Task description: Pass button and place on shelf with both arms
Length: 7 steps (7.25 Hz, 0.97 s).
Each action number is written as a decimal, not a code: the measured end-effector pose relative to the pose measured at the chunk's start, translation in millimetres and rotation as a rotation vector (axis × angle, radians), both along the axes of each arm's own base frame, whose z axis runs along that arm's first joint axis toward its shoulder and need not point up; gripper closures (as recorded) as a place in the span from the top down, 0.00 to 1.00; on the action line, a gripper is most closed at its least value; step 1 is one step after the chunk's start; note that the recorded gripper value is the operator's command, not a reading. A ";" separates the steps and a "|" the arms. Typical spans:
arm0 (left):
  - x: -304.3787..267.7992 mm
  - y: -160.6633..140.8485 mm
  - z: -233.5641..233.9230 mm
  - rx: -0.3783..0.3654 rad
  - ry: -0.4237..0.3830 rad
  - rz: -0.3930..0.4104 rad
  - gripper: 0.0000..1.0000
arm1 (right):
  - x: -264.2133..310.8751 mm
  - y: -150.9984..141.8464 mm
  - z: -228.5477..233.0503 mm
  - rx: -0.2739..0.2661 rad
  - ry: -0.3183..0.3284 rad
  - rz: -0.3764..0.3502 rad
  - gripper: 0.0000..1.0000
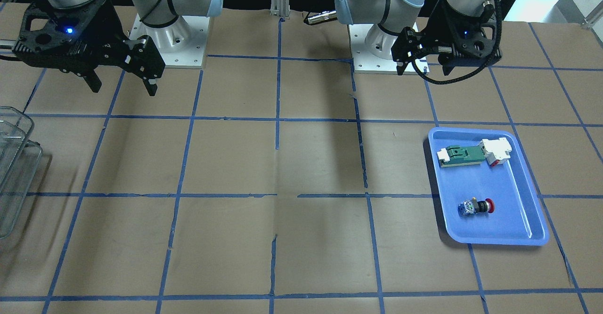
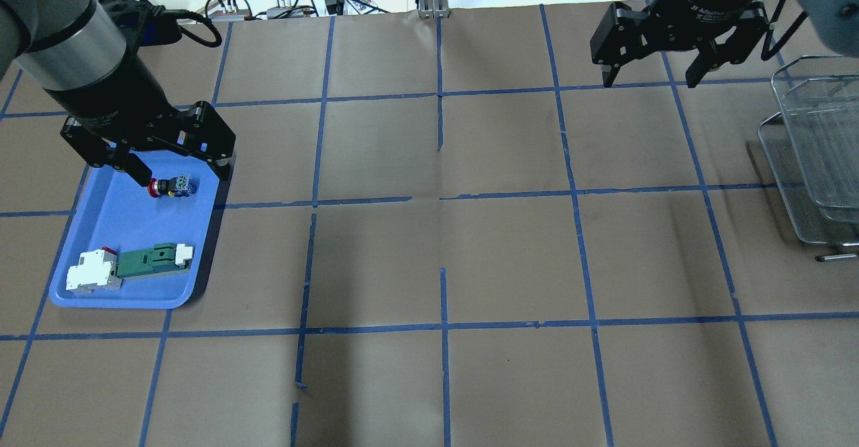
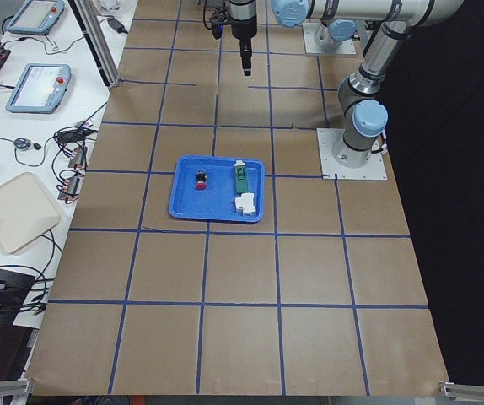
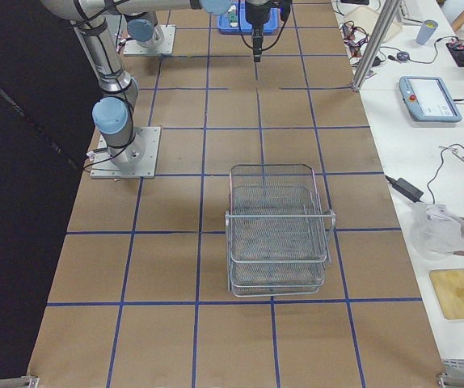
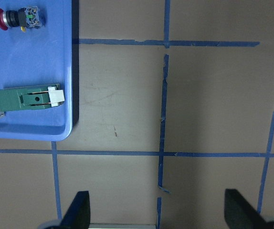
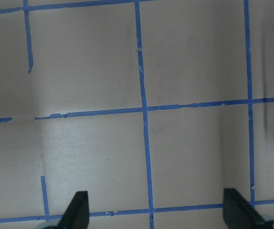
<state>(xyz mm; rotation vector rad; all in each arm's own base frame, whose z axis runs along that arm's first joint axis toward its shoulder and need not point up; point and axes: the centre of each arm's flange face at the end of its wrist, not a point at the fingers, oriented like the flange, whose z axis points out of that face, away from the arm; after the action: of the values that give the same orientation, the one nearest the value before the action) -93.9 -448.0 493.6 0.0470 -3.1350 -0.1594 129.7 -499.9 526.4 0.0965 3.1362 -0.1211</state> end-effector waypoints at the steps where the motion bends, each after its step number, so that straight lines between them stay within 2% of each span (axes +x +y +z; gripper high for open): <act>1: -0.1 0.1 -0.2 0.000 0.000 -0.002 1.00 | 0.1 0.1 0.1 0.000 -0.001 0.000 1.00; 7: 0.9 -0.6 -3.5 0.007 -0.001 -0.004 1.00 | 0.5 0.1 -1.8 0.005 -0.005 0.000 1.00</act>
<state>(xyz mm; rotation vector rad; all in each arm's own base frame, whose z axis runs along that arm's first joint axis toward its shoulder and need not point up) -93.0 -448.6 490.1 0.0414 -3.1360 -0.1711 130.2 -499.8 524.6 0.0960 3.1317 -0.1134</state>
